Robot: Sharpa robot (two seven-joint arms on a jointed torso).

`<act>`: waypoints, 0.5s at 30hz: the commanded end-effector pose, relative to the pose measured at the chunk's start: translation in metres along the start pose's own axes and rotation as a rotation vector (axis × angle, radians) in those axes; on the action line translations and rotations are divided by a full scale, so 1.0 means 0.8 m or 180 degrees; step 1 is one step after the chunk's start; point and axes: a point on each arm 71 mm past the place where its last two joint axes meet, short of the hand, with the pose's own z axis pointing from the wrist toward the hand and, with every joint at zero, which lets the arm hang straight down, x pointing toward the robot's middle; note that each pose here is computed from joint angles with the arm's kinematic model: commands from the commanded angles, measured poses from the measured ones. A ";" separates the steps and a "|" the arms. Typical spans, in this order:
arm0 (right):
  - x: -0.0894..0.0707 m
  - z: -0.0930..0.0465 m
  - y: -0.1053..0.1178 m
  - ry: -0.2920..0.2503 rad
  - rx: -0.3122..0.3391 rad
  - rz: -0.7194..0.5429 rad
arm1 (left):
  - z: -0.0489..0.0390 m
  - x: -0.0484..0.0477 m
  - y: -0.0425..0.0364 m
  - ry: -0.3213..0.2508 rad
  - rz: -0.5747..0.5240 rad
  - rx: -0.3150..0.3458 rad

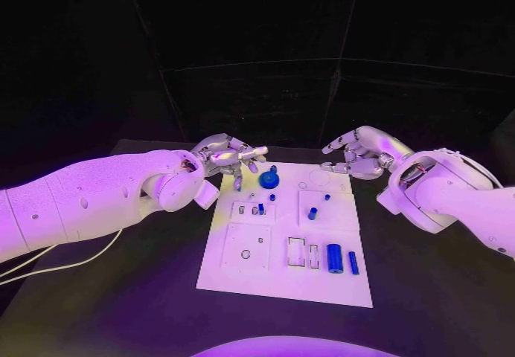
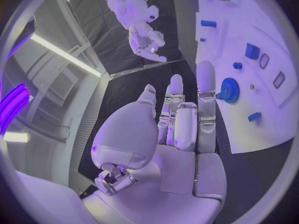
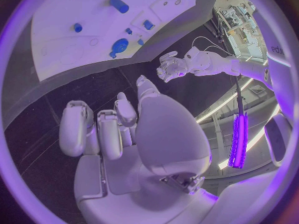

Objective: Assemble the parts on the task board

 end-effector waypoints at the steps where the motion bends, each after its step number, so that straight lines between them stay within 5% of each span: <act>1: -0.009 0.002 -0.014 0.0096 0.0147 0.0273 | 0.001 0.009 0.0118 0.0373 0.1022 -0.0785; 9: -0.022 0.004 -0.033 0.0054 0.0399 0.0293 | 0.015 0.015 0.0038 0.0373 0.2075 -0.1361; 15: -0.022 0.006 -0.036 0.0061 0.0465 0.0296 | 0.029 0.029 0.0058 0.0390 0.2485 -0.1618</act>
